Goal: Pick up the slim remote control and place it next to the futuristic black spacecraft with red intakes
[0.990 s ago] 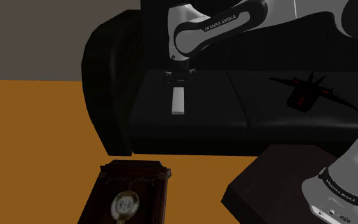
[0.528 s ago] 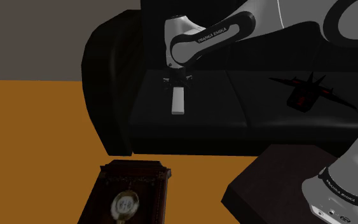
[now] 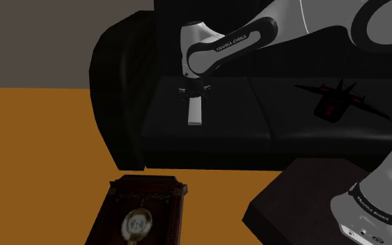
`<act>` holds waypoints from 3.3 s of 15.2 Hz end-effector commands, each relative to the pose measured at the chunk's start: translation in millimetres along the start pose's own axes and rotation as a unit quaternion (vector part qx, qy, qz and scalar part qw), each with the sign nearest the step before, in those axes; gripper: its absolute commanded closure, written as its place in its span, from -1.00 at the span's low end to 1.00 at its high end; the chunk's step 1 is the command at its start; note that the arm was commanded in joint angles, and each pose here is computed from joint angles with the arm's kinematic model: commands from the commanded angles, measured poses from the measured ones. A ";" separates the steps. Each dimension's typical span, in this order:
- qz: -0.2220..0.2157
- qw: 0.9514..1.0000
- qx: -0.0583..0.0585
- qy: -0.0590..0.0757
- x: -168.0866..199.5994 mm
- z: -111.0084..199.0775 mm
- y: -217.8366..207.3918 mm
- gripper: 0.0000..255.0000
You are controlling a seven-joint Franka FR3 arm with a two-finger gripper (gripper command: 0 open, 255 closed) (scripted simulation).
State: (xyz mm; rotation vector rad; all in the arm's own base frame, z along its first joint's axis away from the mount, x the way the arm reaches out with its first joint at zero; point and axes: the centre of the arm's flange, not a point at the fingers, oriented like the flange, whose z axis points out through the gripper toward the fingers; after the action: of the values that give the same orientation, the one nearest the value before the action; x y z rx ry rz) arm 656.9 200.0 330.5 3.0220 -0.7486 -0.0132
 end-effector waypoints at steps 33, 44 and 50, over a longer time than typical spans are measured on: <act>0.000 1.000 0.000 0.000 -0.1 -116.1 3.4 1.00; 0.000 1.000 0.000 0.000 -0.2 -174.2 5.1 1.00; 0.000 1.000 0.000 0.000 7.0 -175.4 70.8 1.00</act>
State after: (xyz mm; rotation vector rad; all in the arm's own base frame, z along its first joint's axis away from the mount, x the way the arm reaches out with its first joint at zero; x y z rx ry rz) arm 639.3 152.3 508.5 3.0216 -0.7491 -0.0135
